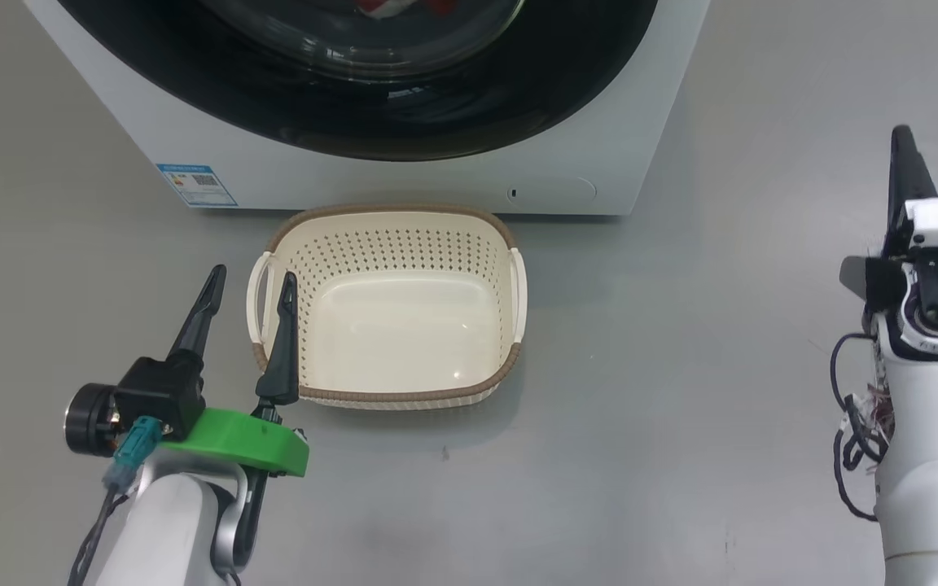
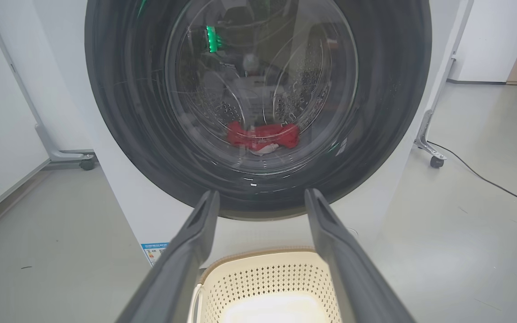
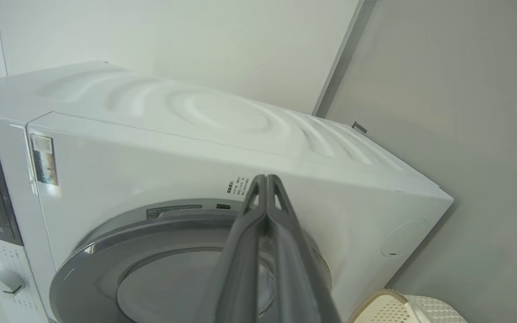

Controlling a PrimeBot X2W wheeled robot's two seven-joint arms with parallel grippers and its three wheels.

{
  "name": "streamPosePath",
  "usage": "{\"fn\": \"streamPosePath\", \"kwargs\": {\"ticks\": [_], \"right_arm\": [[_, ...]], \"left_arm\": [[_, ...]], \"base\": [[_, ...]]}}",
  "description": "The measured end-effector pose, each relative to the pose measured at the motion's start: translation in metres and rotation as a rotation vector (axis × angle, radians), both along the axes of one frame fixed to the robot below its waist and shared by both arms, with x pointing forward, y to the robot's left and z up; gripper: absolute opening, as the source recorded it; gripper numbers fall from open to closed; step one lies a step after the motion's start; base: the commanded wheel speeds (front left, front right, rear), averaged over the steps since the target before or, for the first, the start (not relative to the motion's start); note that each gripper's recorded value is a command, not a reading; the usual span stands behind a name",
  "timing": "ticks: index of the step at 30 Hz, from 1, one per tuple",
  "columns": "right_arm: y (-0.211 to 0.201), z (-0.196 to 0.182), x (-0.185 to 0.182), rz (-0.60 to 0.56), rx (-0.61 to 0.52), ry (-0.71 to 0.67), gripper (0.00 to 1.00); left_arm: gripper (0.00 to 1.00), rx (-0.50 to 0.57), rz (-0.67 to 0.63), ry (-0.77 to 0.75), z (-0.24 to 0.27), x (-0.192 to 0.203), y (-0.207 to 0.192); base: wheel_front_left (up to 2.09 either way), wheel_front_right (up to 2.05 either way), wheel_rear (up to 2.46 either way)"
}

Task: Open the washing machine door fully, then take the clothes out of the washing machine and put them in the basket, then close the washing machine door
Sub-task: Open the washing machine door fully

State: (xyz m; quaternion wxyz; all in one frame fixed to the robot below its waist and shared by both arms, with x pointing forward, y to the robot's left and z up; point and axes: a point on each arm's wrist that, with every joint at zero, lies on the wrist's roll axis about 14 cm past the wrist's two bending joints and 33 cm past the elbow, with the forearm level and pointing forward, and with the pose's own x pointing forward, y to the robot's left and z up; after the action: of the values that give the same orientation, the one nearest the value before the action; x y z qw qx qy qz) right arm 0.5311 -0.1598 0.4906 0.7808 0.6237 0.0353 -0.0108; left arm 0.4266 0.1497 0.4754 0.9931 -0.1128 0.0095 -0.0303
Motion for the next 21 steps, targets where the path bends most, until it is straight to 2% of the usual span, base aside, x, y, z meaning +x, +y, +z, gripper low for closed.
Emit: {"fn": "streamPosePath", "kwargs": {"ticks": [9, 21], "right_arm": [[0.047, 0.022, 0.056, 0.164, 0.092, -0.044, 0.00], [0.096, 0.030, 0.109, 0.385, 0.057, -0.044, 0.00]], "left_arm": [[1.00, 0.001, 0.017, 0.007, -0.008, 0.018, 0.009], [1.00, 0.010, 0.015, 0.021, -0.022, 0.039, 0.015]], "base": [[0.00, 0.00, 0.00], [0.00, 0.00, 0.00]]}}
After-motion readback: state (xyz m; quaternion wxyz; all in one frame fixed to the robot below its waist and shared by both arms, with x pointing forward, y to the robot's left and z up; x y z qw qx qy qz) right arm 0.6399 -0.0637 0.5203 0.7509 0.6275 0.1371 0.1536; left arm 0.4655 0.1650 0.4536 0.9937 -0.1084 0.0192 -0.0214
